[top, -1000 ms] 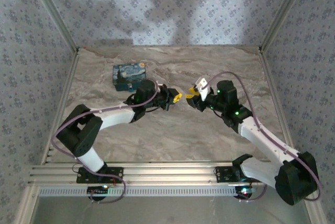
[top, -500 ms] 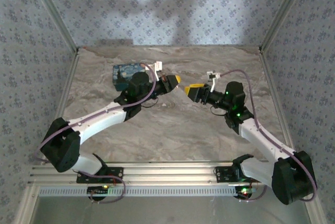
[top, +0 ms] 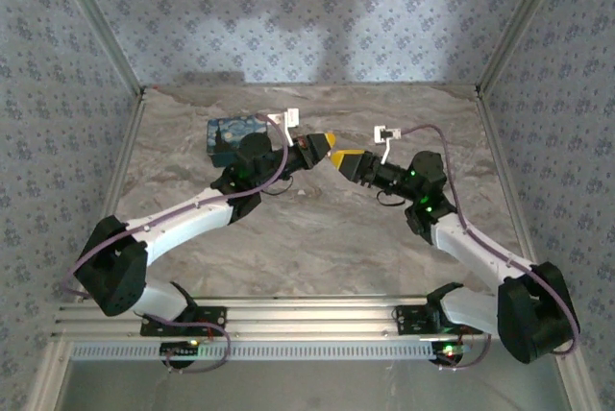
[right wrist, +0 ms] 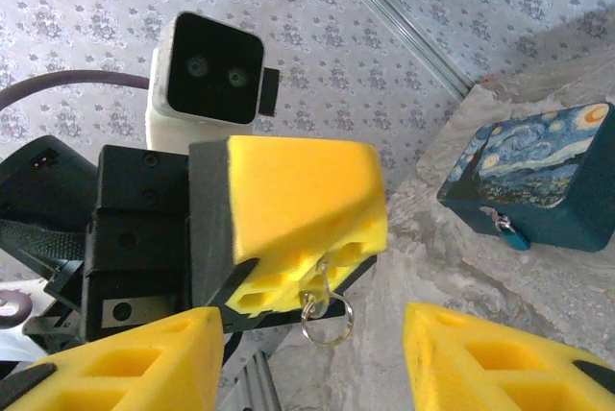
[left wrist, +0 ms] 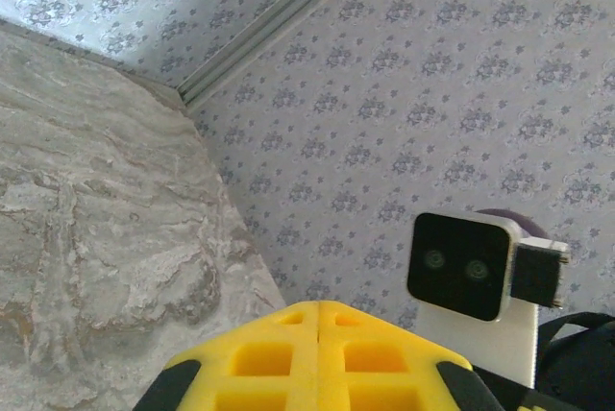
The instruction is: Unlock a padlock with a key
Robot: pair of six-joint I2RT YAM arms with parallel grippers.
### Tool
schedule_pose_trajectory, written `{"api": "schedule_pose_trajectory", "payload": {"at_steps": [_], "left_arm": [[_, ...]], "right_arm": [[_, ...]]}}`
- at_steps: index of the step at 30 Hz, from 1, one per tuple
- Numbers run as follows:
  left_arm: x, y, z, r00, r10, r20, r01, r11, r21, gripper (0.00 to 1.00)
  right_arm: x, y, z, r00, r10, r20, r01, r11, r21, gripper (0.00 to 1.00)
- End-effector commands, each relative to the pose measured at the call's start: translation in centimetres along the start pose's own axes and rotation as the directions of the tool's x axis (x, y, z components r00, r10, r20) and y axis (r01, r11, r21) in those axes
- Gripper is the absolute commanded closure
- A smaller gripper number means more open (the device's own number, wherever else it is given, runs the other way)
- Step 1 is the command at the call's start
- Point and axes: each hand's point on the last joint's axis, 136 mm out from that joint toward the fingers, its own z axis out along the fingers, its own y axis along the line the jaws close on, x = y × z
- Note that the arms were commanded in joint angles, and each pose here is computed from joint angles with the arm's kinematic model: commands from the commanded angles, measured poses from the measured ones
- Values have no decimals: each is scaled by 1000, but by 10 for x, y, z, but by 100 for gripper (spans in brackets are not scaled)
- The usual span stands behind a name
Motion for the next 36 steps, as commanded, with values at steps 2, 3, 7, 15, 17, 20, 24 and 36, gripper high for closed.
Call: {"api": "schedule_pose_trajectory", "payload": {"at_steps": [2,3,7,15,17,20,24,36], "left_arm": [[-13,-21,-3,999,0,47,-3,998,59,100],[-13,-20,-2,999,-4,47,1,998,58,100],[-12,-18,-2,999,-13,46,11,998,56,100],[-11,-18,-3,999,-19,43,17,998,55,100],[-10,-17,-3,999,-23,42,21,998,53,100],[-9,-15,-3,999,-25,39,23,998,52,100],[-6,-14,-4,999,-17,29,16,998,54,100],[-10,-2,-24,997,72,-5,-73,993,-92,49]], "right_arm": [[-8,11,6,1000,2,30,-1,999,-51,51],[-8,12,7,1000,5,29,-3,998,-58,52],[-7,12,11,1000,5,20,-4,998,-64,58],[-6,11,16,1000,15,18,-14,998,-64,72],[-7,12,17,1000,14,23,-12,998,-63,75],[-8,12,17,999,12,30,-11,998,-60,81],[-9,12,17,999,10,35,-8,998,-57,89],[23,-20,9,976,-168,-141,192,964,185,100]]}}
